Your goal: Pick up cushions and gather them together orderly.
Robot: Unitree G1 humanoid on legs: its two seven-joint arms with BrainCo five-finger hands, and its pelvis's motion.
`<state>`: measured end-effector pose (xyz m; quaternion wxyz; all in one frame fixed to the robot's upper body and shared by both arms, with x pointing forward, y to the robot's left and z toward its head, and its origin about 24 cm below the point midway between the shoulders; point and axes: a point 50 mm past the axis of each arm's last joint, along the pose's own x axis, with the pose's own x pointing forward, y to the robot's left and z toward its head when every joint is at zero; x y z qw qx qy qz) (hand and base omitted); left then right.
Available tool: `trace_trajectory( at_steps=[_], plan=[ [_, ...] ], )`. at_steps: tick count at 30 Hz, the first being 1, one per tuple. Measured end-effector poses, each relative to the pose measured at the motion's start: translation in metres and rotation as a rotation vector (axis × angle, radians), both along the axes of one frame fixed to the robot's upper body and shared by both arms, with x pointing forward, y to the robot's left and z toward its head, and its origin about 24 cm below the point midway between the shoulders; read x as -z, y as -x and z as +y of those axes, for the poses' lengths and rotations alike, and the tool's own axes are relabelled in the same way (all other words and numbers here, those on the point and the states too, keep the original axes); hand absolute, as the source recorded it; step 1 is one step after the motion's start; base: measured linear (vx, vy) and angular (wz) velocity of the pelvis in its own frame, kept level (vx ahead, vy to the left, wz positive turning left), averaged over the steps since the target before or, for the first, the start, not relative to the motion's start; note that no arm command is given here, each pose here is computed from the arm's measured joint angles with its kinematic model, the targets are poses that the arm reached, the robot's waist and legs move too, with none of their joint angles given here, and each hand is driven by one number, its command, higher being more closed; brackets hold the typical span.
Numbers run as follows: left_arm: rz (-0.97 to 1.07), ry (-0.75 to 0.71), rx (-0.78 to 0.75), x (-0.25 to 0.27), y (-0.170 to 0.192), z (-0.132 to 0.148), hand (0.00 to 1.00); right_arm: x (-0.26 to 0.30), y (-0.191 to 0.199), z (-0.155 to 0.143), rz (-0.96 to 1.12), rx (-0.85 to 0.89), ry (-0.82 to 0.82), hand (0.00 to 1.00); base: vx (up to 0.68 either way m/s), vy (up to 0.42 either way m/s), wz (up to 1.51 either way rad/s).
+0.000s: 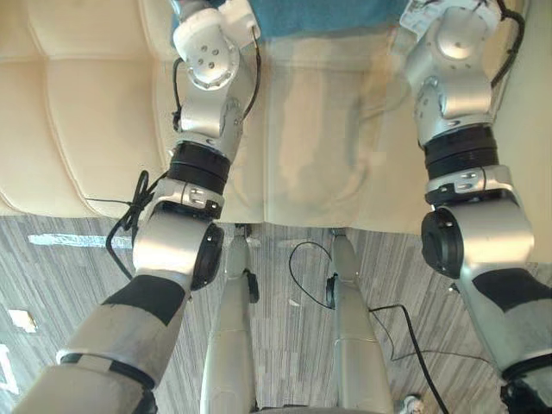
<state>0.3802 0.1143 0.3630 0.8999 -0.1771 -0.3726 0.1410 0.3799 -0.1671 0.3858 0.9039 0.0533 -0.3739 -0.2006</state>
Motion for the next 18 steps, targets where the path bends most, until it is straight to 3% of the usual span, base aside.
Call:
trace_trajectory(
  at_steps=[9,18],
  plan=[
    [0.035,-0.001,-0.023,0.033,-0.004,0.037,0.00,0.051,0.000,-0.022,0.034,-0.070,-0.031,0.00,-0.04,-0.016,-0.05],
    [0.085,0.011,-0.114,0.110,0.022,0.100,0.00,0.149,0.050,-0.089,0.079,0.049,-0.043,0.00,-0.08,-0.042,0.08]
  ],
)
